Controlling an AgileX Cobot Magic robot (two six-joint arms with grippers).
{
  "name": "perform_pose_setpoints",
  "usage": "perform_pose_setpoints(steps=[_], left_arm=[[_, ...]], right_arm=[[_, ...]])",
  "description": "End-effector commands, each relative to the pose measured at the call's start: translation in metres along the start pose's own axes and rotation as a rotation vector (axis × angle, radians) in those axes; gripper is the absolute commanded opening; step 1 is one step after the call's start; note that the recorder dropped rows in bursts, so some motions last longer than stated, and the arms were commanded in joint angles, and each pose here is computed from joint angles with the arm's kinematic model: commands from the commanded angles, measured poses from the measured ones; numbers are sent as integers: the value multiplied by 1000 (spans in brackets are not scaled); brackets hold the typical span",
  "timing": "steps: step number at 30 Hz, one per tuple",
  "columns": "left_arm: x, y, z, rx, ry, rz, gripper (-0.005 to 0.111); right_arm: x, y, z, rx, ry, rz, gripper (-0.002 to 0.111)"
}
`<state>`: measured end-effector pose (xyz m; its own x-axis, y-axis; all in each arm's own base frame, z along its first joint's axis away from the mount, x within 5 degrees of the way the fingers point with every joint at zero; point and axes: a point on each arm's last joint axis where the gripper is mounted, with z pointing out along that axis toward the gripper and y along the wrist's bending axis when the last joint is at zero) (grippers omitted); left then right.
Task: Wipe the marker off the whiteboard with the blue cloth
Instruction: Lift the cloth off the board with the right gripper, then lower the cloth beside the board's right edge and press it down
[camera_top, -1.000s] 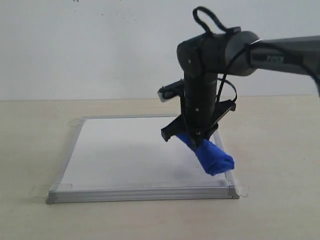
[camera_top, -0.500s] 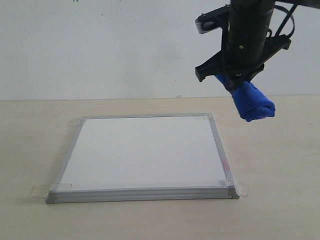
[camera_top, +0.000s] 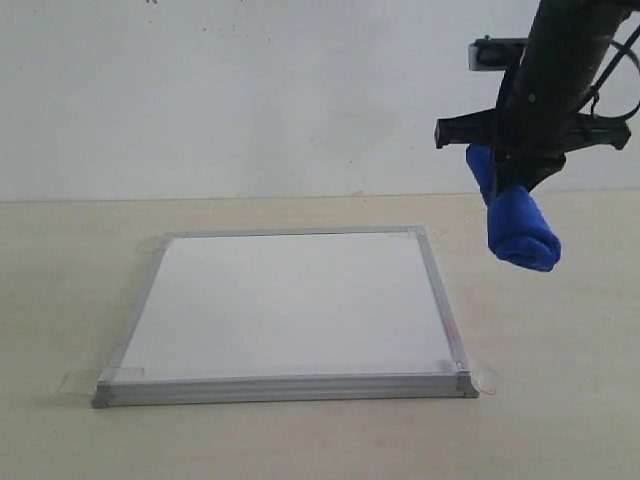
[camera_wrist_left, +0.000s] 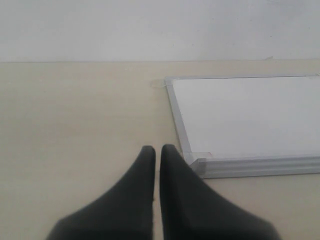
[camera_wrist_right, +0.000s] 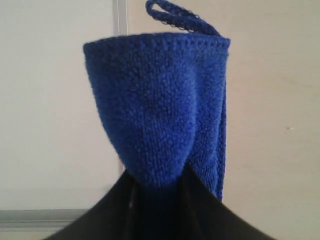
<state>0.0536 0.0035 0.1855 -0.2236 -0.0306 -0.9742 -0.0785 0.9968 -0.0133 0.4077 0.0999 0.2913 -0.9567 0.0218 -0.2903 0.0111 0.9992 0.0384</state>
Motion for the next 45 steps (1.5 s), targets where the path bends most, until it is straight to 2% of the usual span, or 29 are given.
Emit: perform_pose_setpoints(steps=[1, 5, 9, 11, 16, 19, 26, 33, 45], left_arm=[[1, -1, 1, 11, 0, -5, 4], [1, -1, 1, 11, 0, -5, 4], [1, -1, 1, 11, 0, -5, 4], [1, -1, 1, 11, 0, -5, 4], [1, -1, 1, 11, 0, -5, 4], [1, -1, 1, 11, 0, -5, 4], [1, -1, 1, 11, 0, -5, 4], [1, -1, 1, 11, 0, -5, 4], [1, -1, 1, 11, 0, -5, 4]], right_arm=[[-2, -1, 31, 14, 69, 5, 0], [1, 0, 81, 35, 177, 5, 0], [16, -2, 110, 59, 275, -10, 0], [20, -2, 122, 48, 256, -44, 0], [20, 12, 131, 27, 155, -103, 0], [20, 16, 131, 14, 140, -74, 0], [21, 15, 132, 23, 152, -59, 0], [28, 14, 157, 44, 221, -66, 0], [26, 8, 151, 91, 211, -93, 0]])
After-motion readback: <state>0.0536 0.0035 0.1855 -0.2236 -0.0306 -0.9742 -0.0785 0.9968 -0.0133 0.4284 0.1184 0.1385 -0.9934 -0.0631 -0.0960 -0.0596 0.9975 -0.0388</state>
